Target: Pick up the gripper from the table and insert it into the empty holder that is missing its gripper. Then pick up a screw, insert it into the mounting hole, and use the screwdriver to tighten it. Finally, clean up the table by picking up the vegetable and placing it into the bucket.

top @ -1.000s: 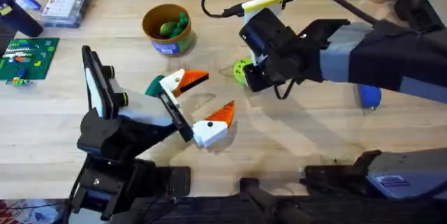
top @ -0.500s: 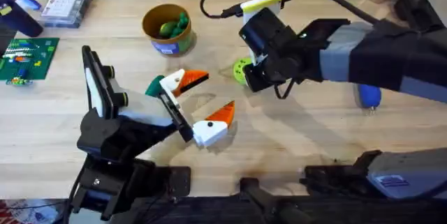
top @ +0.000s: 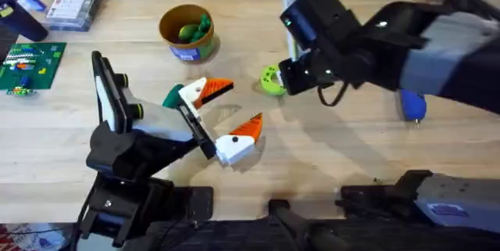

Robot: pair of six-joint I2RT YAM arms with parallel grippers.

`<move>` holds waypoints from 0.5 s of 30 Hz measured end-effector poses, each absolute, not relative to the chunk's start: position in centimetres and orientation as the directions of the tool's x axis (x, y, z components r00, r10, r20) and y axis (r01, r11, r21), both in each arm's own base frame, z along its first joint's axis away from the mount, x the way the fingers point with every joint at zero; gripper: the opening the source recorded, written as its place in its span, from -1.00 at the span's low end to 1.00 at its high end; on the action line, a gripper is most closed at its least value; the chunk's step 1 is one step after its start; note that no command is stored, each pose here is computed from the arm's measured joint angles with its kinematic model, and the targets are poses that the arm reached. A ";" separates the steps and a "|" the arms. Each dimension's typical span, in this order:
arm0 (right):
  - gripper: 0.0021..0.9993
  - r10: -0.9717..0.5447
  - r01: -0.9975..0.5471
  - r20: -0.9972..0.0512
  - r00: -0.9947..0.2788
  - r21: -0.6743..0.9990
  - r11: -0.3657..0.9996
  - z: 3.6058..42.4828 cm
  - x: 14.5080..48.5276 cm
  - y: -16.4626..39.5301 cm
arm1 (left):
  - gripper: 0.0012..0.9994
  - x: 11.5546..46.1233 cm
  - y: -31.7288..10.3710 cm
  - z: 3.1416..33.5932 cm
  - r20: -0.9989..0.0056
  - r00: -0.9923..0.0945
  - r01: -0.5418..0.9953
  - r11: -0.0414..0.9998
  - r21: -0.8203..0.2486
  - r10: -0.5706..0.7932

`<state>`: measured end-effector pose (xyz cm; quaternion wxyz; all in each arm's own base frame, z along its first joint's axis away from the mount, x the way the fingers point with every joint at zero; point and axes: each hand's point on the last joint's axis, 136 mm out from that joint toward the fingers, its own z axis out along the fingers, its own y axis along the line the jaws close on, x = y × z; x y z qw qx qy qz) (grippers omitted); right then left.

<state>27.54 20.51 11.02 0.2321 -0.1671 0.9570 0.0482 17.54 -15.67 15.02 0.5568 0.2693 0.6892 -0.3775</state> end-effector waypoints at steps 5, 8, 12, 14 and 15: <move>-1.00 -0.279 -0.343 -0.508 -0.815 0.036 0.939 13.6 27.1 20.1 | 0.98 17.5 -15.7 15.0 -0.971 -0.235 0.792 0.570 -0.221 -0.049; -1.00 -0.256 -0.346 -0.559 -0.789 0.059 0.937 15.7 27.0 20.0 | 0.98 17.5 -15.7 15.0 -0.971 -0.235 0.792 0.570 -0.221 -0.049; -1.00 -0.225 -0.350 -0.617 -0.754 0.087 0.933 18.2 26.7 19.8 | 0.98 17.5 -15.7 15.0 -0.971 -0.235 0.792 0.570 -0.221 -0.049; -1.00 -0.214 -0.351 -0.636 -0.741 0.097 0.931 19.0 26.6 19.7 | 0.98 17.5 -15.7 15.0 -0.971 -0.235 0.792 0.570 -0.221 -0.049; -1.00 -0.210 -0.352 -0.642 -0.737 0.099 0.931 19.3 26.6 19.7 | 0.98 17.5 -15.7 15.0 -0.971 -0.235 0.792 0.570 -0.221 -0.049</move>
